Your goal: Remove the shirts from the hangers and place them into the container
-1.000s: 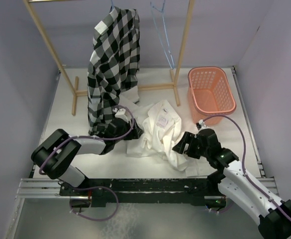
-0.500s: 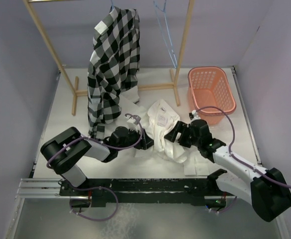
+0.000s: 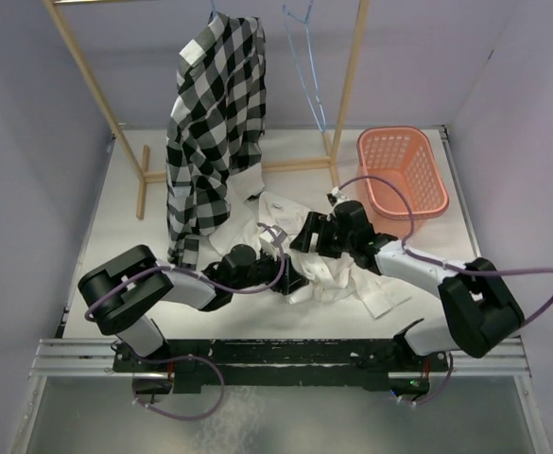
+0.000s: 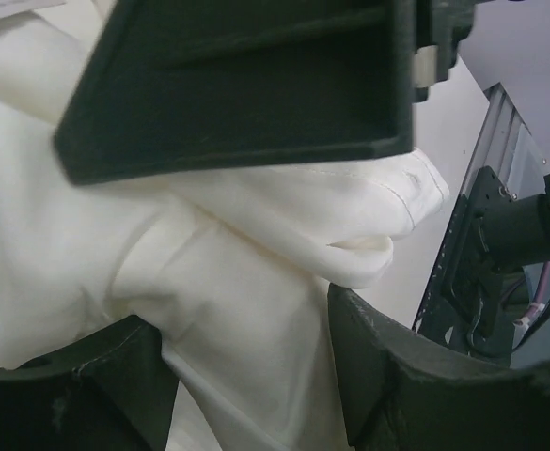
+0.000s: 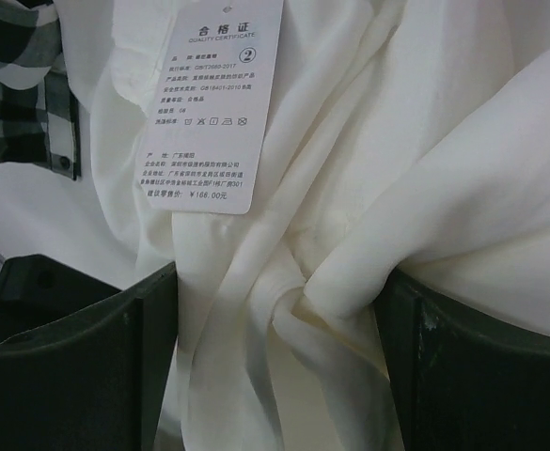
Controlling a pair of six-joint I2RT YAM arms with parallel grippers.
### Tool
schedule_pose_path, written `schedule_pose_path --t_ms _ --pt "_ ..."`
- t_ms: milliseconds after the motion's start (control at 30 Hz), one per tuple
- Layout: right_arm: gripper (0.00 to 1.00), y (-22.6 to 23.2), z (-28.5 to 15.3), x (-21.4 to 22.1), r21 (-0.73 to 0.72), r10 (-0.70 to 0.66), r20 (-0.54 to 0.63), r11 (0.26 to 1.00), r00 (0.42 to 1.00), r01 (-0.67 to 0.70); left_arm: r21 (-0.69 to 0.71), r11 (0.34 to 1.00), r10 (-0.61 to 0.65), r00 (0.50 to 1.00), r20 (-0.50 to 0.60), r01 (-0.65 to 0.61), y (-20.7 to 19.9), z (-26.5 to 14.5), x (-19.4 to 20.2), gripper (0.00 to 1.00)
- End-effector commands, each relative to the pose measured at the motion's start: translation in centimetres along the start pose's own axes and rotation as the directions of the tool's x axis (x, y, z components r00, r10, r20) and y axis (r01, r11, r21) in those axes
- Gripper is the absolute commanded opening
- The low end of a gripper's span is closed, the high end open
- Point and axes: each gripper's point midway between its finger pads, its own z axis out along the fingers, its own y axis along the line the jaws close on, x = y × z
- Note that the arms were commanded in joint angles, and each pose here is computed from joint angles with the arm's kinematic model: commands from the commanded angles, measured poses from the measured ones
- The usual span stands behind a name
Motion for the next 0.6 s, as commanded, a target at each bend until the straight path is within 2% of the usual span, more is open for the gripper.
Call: schedule_pose_path --t_ms 0,167,400,467,567 --pt "0.81 2.7 1.4 -0.2 -0.056 -0.088 -0.019 0.995 0.996 0.087 0.049 0.997 0.066 0.997 0.033 -0.068 -1.5 0.7 -1.0 0.63" --pt "0.80 1.8 3.0 2.2 0.042 -0.159 -0.093 0.986 0.983 0.163 0.030 0.998 0.053 0.998 0.014 -0.054 -0.5 0.8 0.4 0.62" --pt "0.70 -1.7 4.9 5.4 0.150 -0.126 -0.205 0.976 0.970 0.159 0.006 0.999 0.053 0.999 -0.008 -0.053 -0.1 0.2 1.8 0.61" --pt "0.63 -2.1 5.6 6.0 0.153 -0.117 -0.227 0.976 0.967 0.154 0.002 0.998 0.057 0.998 -0.010 -0.057 -0.3 0.0 1.9 0.60" --pt "0.35 -2.5 6.3 6.7 0.160 -0.104 -0.250 0.976 0.963 0.147 0.021 0.997 0.075 0.997 0.014 -0.075 -2.4 -0.8 0.7 0.59"
